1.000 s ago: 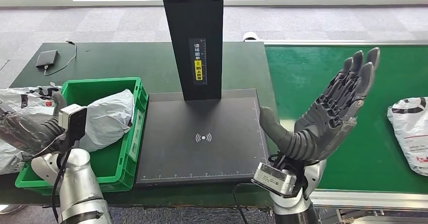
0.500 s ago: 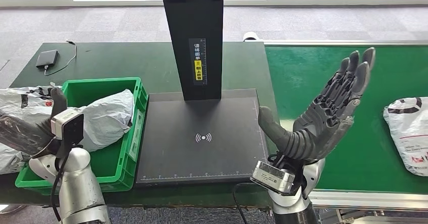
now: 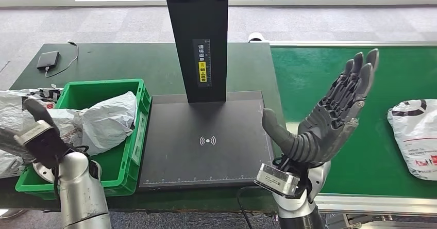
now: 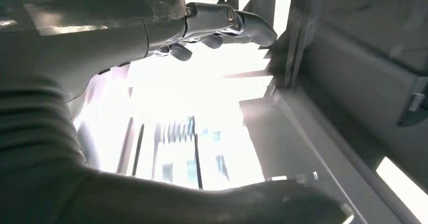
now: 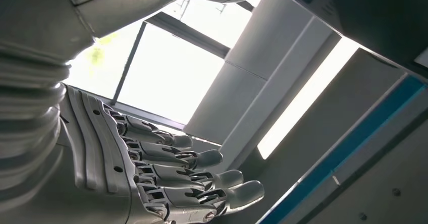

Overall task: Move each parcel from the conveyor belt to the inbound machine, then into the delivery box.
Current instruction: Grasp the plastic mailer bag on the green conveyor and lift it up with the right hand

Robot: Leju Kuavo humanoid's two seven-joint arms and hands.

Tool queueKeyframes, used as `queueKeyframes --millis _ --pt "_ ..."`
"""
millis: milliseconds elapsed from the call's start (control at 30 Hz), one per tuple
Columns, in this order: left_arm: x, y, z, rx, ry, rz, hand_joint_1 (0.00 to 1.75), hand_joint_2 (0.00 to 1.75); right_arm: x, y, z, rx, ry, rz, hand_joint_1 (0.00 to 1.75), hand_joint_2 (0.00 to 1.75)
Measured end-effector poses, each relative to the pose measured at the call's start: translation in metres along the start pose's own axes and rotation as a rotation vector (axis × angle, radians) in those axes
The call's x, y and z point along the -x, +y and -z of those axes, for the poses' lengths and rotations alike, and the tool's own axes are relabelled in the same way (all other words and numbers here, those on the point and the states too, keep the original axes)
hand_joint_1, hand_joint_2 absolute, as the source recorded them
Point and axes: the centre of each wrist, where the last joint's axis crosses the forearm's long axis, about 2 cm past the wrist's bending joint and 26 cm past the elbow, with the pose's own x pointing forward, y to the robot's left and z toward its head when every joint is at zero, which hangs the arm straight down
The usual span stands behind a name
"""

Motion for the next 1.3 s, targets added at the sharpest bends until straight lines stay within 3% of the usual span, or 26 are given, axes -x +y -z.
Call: queueKeyframes --millis 67,200,333,467,733,1300 --pt "-0.009 -0.008 -0.006 0.085 0.053 -0.282 0.0 1.75 0.005 0.003 -0.007 -0.028 0.068 0.061 0.0 1.75" --pt "-0.023 -0.018 -0.02 0.293 0.068 -0.646 0.0 1.75 0.013 0.012 -0.023 -0.114 0.22 0.316 0.0 0.0" --pt "-0.033 -0.027 -0.039 0.396 0.09 -0.738 0.0 1.75 0.019 0.018 -0.038 -0.185 0.279 0.386 0.0 0.0" --pt "-0.042 -0.034 -0.066 0.495 0.108 -0.673 0.0 1.75 0.019 0.024 -0.052 -0.197 0.317 0.343 0.0 0.0" --pt "-0.068 -0.04 -0.094 0.558 0.105 -0.675 0.0 1.75 0.008 0.031 -0.083 -0.21 0.397 0.333 0.0 0.0" --pt "-0.077 -0.034 -0.107 0.581 0.116 -0.684 0.0 1.75 0.002 0.033 -0.101 -0.256 0.433 0.347 0.0 0.0"
